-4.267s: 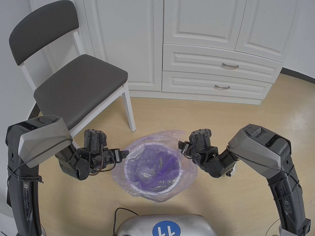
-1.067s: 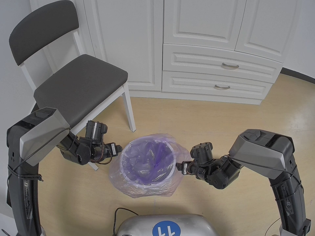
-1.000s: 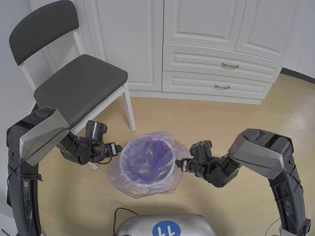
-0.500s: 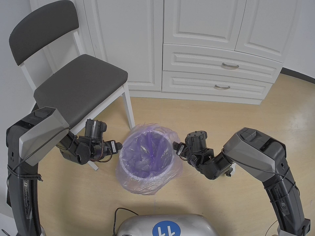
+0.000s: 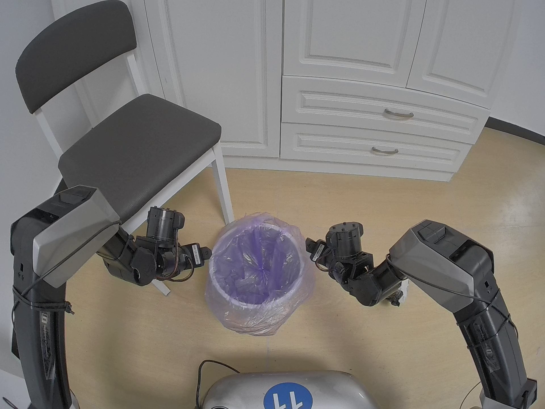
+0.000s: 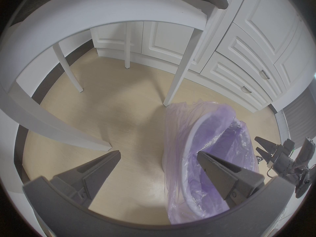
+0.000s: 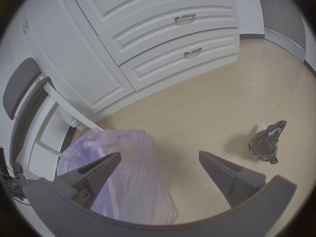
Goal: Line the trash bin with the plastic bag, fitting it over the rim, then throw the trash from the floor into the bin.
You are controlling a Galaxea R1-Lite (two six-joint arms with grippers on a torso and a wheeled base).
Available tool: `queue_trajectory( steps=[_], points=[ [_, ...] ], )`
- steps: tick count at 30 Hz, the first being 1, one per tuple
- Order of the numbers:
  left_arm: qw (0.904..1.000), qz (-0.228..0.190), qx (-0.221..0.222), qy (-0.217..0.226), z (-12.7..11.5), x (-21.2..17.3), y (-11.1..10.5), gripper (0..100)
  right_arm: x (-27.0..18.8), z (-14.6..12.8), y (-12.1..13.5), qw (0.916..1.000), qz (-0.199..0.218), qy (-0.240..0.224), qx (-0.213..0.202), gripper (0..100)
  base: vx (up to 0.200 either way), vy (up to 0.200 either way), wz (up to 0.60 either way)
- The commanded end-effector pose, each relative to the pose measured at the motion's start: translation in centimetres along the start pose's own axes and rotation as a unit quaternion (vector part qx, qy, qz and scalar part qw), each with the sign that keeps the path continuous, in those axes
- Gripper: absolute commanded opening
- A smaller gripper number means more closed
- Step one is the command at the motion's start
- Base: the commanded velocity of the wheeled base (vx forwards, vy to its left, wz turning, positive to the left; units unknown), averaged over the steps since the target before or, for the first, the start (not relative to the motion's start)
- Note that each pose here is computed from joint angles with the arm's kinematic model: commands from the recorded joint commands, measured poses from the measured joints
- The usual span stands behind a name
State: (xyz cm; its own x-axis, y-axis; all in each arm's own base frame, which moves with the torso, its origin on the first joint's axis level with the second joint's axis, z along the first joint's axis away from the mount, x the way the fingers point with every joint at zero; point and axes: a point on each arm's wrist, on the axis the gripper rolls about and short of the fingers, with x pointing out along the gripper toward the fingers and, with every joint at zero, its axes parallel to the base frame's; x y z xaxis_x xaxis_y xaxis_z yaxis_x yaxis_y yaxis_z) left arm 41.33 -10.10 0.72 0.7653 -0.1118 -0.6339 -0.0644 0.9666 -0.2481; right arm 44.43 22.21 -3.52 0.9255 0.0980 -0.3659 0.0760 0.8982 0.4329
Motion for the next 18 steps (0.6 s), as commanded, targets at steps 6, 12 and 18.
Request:
queue_trajectory(
  steps=[6,12,18],
  points=[
    [1.0,0.002,0.0,-0.004,0.1,-0.1,0.0,100,-4.5,0.6,3.2,0.9992,0.013,0.009,-0.037,100,0.0,0.0,0.0],
    [0.9998,0.015,0.004,-0.012,0.2,-0.3,-0.2,100,-7.6,-3.1,5.9,0.9951,0.041,0.045,-0.078,100,0.0,0.0,0.0],
    [0.9995,0.009,0.025,-0.014,0.4,-2.4,-0.6,100,-8.5,-7.3,6.6,0.9891,0.031,0.062,-0.13,100,0.0,0.0,0.0]
  ],
)
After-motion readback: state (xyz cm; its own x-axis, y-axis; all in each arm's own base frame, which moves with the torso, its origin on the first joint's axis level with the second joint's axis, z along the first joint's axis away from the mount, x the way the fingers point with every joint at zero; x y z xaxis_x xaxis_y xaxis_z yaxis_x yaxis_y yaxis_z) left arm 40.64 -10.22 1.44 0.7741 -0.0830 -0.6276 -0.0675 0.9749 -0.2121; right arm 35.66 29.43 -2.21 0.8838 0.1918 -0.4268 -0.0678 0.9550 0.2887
